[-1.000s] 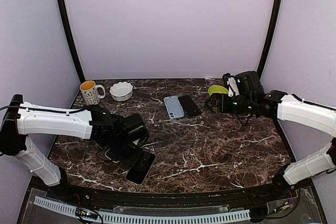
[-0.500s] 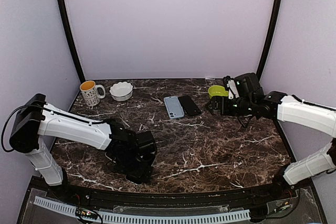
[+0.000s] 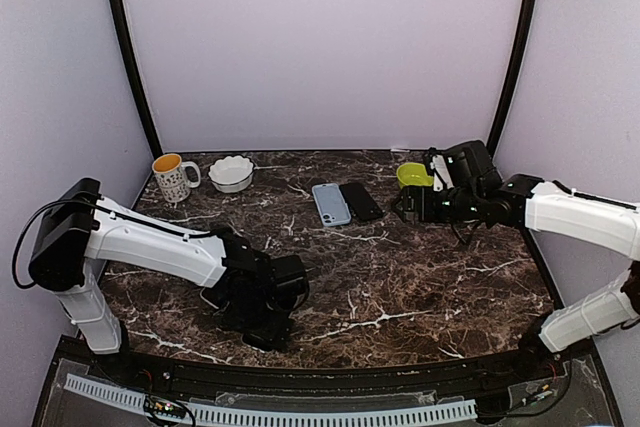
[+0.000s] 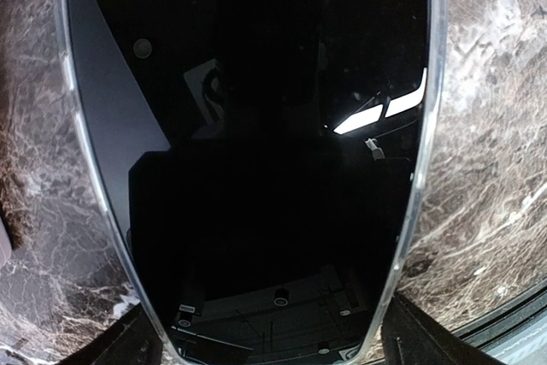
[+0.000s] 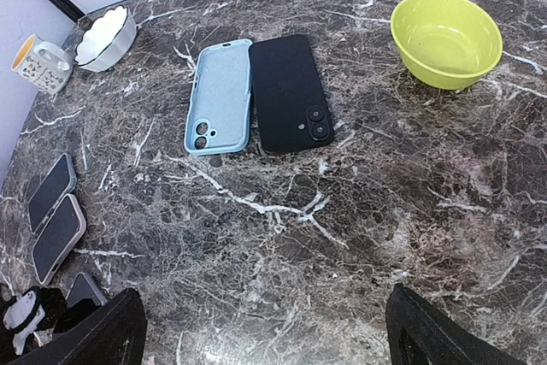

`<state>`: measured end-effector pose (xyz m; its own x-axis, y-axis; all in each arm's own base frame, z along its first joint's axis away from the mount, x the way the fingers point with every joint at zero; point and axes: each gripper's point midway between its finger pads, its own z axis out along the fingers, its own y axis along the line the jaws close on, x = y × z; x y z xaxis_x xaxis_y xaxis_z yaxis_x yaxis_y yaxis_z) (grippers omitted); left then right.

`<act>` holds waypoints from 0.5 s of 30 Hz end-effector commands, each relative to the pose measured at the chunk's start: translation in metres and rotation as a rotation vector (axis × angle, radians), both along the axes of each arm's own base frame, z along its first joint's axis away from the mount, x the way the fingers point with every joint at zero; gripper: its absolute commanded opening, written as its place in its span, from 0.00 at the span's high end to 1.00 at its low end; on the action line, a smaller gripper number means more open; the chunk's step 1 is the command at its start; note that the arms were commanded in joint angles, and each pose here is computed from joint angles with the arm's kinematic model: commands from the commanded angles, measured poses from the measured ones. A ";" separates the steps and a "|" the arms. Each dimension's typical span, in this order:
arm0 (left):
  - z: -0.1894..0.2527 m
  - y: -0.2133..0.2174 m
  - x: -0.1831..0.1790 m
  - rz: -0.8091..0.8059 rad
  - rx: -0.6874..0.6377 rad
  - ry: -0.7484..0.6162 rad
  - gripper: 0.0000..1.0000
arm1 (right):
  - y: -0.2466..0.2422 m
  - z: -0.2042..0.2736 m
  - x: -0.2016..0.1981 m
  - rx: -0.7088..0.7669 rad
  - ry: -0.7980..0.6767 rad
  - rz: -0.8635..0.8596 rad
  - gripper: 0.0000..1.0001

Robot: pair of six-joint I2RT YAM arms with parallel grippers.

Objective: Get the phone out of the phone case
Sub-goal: Pick up the phone with the phone case from the center of the board.

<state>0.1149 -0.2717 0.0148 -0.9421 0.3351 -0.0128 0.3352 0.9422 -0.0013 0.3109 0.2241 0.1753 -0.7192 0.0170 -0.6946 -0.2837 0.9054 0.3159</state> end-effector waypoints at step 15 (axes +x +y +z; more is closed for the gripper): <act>-0.020 -0.016 0.019 -0.083 -0.099 -0.141 0.35 | 0.013 -0.004 -0.023 0.049 0.052 0.089 0.01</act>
